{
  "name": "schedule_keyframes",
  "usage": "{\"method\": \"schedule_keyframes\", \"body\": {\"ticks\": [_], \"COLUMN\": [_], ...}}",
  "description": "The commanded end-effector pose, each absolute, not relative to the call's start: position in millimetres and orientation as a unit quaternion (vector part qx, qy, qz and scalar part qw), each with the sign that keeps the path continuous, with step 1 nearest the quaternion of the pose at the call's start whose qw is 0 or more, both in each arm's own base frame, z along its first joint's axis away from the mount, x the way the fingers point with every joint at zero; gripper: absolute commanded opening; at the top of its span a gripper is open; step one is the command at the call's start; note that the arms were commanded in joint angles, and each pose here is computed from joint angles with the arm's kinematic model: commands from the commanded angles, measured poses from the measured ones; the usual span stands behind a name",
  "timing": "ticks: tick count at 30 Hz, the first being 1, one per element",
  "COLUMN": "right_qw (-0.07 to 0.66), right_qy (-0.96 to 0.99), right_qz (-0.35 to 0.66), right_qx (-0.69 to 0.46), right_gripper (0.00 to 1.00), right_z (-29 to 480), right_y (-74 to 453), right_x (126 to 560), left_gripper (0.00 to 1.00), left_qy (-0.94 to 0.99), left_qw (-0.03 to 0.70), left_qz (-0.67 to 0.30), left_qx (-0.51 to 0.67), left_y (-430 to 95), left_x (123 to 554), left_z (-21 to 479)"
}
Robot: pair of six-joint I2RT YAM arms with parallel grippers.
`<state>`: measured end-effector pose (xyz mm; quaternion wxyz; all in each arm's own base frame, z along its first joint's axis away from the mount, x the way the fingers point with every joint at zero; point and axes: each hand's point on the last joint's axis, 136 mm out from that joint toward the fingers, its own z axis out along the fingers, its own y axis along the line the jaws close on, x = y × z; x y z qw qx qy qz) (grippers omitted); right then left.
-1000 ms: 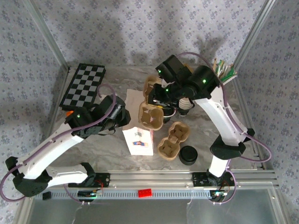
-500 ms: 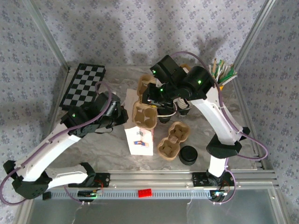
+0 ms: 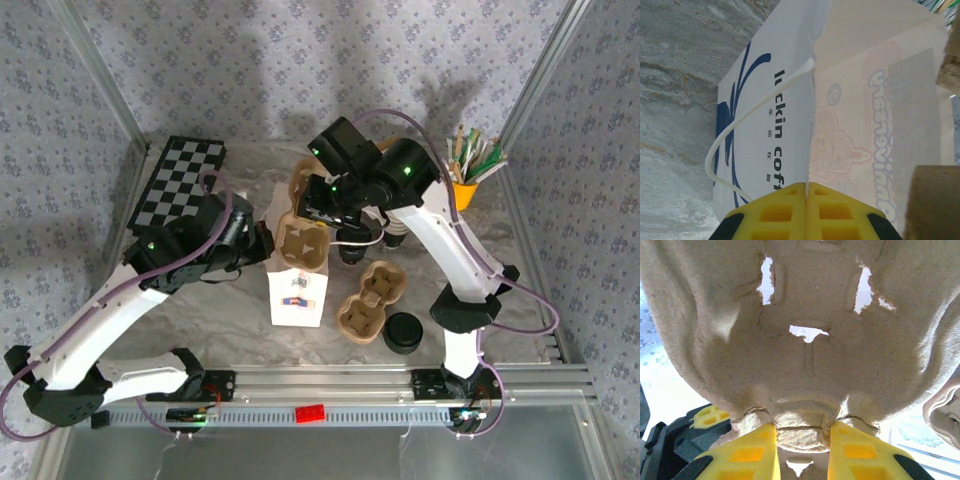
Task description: Pack the takeout coffee
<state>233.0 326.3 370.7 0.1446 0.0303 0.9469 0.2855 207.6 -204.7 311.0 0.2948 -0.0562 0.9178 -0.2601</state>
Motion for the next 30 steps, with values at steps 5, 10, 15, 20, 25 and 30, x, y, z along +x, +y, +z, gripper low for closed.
{"method": "schedule_keyframes", "body": {"ticks": [5,10,15,20,25,30], "right_qw": [0.152,0.153,0.157,0.156,0.155,0.151], "right_qy": [0.953,0.960,0.961,0.963,0.966,0.965], "right_qz": [0.260,0.230,0.224,0.216,0.205,0.216], "right_qx": [0.039,0.036,0.027,0.023,0.018,0.018], "right_gripper": [0.23,0.23,0.23,0.23,0.23,0.23], "right_z": [366.3,356.8,352.0,345.0,338.4,340.1], "right_y": [320.8,314.3,321.1,326.5,329.0,333.4], "right_x": [232.7,232.8,235.1,238.6,238.7,238.4], "left_gripper": [0.00,0.00,0.00,0.00,0.09,0.08], "left_qy": [0.913,0.914,0.914,0.915,0.911,0.912], "left_qw": [0.308,0.312,0.310,0.309,0.316,0.299], "left_qz": [-0.261,-0.255,-0.261,-0.257,-0.259,-0.275], "left_qx": [-0.055,-0.049,-0.040,-0.035,-0.048,-0.055], "left_y": [-198.6,-199.2,-205.9,-206.4,-197.7,-194.0], "left_x": [204.9,207.0,207.7,207.8,209.8,210.2], "left_z": [322.0,323.2,322.5,319.5,322.5,320.3]}}
